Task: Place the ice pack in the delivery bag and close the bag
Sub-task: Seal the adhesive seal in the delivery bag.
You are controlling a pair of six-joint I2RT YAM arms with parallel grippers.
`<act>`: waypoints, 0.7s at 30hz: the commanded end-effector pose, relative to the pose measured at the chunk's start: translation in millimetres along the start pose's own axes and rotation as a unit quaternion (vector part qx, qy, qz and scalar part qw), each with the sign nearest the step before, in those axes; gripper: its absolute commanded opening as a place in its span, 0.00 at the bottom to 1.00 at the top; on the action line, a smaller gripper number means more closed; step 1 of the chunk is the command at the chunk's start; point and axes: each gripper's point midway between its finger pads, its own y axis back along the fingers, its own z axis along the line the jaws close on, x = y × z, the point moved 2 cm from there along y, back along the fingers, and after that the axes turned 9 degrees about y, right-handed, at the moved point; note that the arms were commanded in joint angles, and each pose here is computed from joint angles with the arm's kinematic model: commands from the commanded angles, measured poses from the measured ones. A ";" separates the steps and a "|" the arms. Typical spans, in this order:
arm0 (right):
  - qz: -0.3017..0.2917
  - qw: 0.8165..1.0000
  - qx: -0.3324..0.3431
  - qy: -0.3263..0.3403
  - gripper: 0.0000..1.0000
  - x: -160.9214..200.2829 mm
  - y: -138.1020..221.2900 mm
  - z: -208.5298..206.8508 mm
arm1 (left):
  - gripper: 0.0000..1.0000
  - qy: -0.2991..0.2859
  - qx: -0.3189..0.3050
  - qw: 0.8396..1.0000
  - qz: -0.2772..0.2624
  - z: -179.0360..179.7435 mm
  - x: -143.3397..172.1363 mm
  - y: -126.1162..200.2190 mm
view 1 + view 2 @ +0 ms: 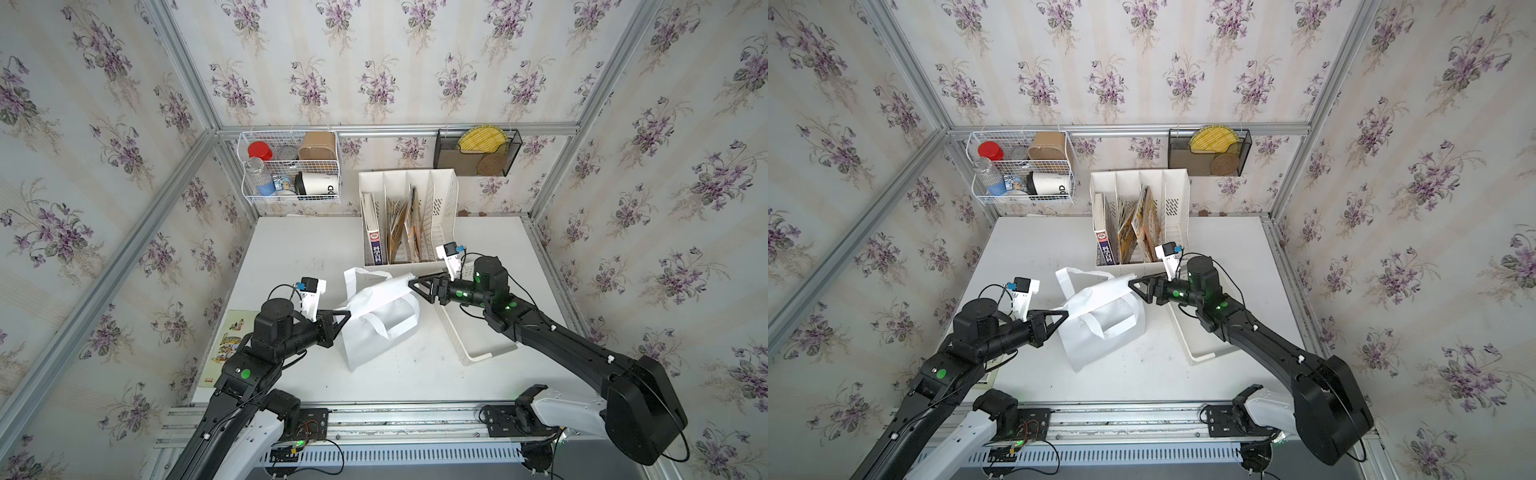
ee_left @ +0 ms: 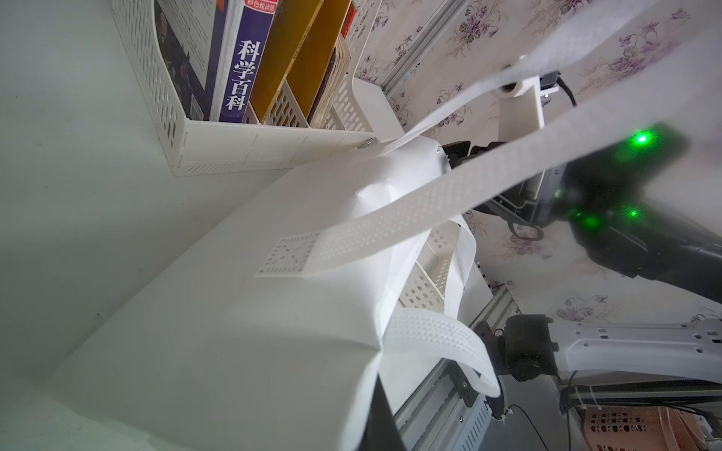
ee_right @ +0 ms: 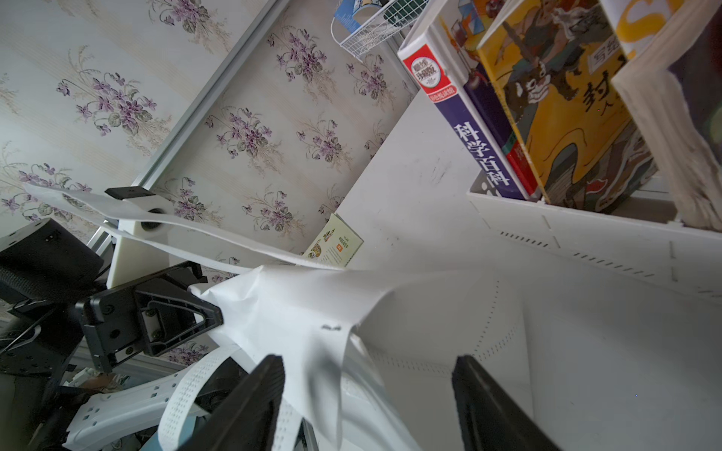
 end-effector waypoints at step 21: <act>-0.035 0.995 -0.079 0.041 0.53 -2.4 -8.1 12.4 | 0.00 0.011 -0.017 0.999 0.031 8.1 12.0 -1.1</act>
